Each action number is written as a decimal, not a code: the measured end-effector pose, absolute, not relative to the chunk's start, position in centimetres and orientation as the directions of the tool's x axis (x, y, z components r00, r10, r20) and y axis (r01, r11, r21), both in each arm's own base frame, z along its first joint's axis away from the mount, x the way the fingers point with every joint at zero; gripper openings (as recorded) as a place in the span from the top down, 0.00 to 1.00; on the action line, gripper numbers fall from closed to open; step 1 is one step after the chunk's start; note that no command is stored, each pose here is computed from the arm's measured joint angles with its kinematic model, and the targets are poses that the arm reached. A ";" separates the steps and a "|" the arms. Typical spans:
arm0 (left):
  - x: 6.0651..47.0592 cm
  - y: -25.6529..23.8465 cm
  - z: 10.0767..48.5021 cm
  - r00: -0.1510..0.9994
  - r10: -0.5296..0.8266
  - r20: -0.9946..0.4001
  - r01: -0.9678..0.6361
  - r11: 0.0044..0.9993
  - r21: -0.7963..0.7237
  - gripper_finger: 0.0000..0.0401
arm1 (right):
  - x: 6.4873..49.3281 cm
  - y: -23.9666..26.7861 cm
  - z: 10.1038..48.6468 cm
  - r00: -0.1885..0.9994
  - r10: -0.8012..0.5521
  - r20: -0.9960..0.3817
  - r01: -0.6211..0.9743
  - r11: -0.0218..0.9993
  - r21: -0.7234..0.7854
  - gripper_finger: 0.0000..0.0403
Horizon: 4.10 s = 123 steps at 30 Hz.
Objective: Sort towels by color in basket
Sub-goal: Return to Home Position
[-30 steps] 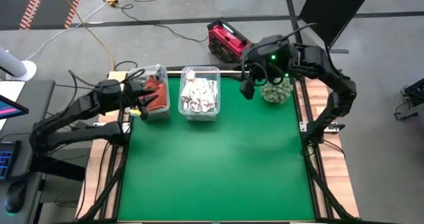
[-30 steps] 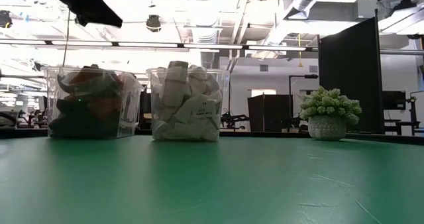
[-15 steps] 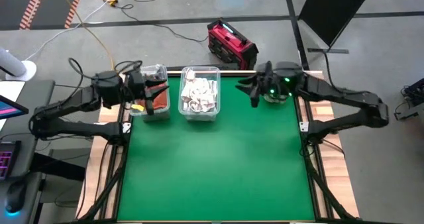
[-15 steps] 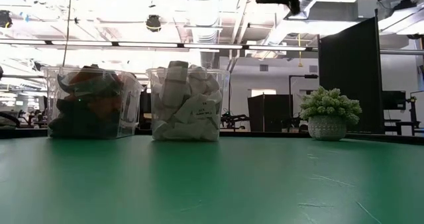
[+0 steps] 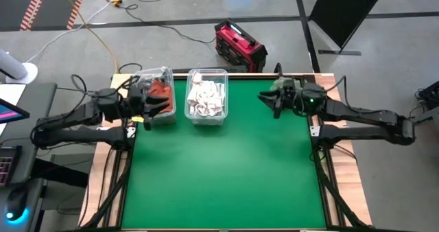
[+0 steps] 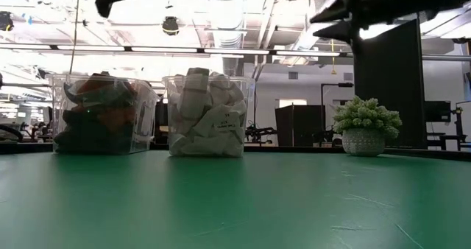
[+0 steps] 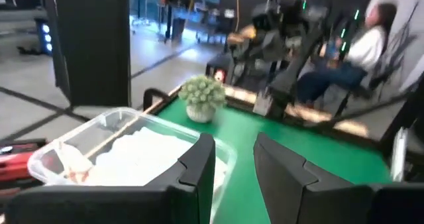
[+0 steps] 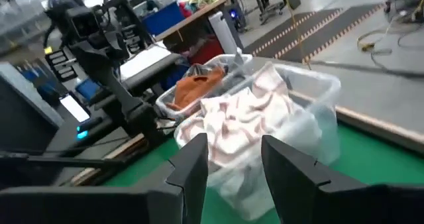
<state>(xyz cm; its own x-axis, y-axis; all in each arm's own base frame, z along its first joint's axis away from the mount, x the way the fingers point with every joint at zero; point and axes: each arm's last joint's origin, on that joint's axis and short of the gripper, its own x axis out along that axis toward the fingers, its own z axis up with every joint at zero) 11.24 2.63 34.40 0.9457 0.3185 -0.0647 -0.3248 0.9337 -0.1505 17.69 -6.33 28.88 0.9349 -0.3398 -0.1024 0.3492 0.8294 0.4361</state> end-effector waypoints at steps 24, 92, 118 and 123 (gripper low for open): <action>10.9 1.4 24.2 0.947 0.241 0.214 -0.168 0.935 -0.313 0.76 | 13.0 -4.0 19.3 0.937 -0.345 0.050 0.215 0.685 0.696 0.62; 11.6 1.5 15.5 0.950 0.282 -0.133 -0.225 0.916 0.333 0.76 | 11.5 -3.8 12.3 0.790 -0.416 -0.451 0.612 0.587 0.530 0.71; 11.6 1.5 15.6 0.951 0.281 -0.126 -0.228 0.918 0.326 0.76 | 11.5 -3.8 12.3 0.789 -0.416 -0.452 0.613 0.587 0.530 0.71; 11.6 1.5 15.6 0.951 0.281 -0.126 -0.229 0.918 0.323 0.76 | 11.5 -3.8 12.3 0.789 -0.416 -0.452 0.613 0.587 0.530 0.71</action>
<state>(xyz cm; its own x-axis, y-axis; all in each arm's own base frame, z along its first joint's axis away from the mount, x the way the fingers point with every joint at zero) 11.59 1.51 15.61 0.9513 0.2812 -0.1260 -0.2288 0.9185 0.3225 11.47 -3.77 12.31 0.7890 -0.4161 -0.4521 0.6128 0.5865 0.5296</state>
